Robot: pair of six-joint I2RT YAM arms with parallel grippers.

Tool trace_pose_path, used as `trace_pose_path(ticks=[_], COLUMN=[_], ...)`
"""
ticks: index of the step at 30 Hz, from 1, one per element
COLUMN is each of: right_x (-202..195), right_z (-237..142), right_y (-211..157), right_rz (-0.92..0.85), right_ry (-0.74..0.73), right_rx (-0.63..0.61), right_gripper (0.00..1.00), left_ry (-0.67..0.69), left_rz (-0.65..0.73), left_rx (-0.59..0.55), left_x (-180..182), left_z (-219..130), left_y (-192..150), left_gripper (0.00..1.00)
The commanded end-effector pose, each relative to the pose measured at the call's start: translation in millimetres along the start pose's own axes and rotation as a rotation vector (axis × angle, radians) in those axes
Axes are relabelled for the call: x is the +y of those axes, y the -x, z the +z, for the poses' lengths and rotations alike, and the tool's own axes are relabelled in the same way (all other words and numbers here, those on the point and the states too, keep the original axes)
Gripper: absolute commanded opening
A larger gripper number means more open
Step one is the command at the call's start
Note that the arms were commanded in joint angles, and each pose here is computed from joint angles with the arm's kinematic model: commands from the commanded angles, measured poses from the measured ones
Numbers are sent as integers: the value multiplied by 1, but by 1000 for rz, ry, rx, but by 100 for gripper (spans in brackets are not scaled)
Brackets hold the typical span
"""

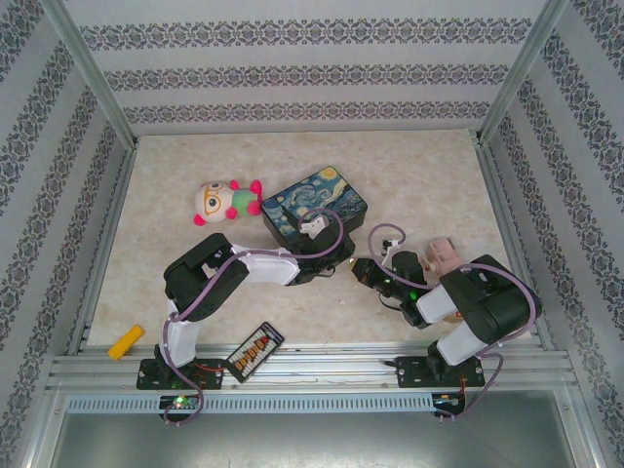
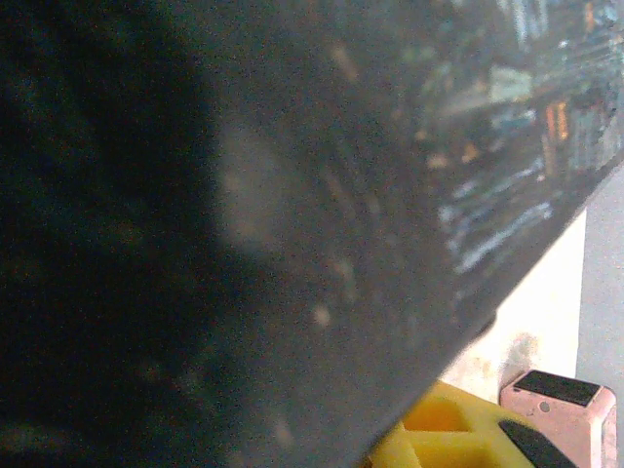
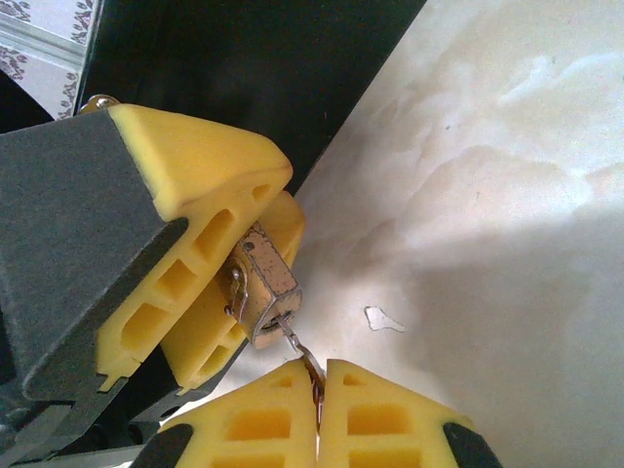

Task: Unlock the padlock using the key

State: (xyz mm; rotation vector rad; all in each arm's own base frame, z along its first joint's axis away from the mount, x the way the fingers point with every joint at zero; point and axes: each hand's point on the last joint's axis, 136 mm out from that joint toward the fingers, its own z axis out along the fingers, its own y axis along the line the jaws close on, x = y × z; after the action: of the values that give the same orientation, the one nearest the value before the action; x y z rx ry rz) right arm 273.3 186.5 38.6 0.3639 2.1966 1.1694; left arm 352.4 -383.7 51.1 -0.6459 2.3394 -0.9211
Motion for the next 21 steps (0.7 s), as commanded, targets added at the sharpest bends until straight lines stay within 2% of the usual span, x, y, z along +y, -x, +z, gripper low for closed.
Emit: trace_pose_path(ticks=[1, 21], right_x=[7, 22], right_z=[3, 4], right_y=[10, 20], right_rz=[-23, -26], right_ry=[22, 69], right_rx=[-22, -37], right_gripper=[0, 0], left_ry=[-42, -53], left_rz=[-29, -20], left_rx=[58, 75], left_x=[-10, -15], left_z=[-4, -4], left_y=[-11, -16], left_gripper=[5, 6])
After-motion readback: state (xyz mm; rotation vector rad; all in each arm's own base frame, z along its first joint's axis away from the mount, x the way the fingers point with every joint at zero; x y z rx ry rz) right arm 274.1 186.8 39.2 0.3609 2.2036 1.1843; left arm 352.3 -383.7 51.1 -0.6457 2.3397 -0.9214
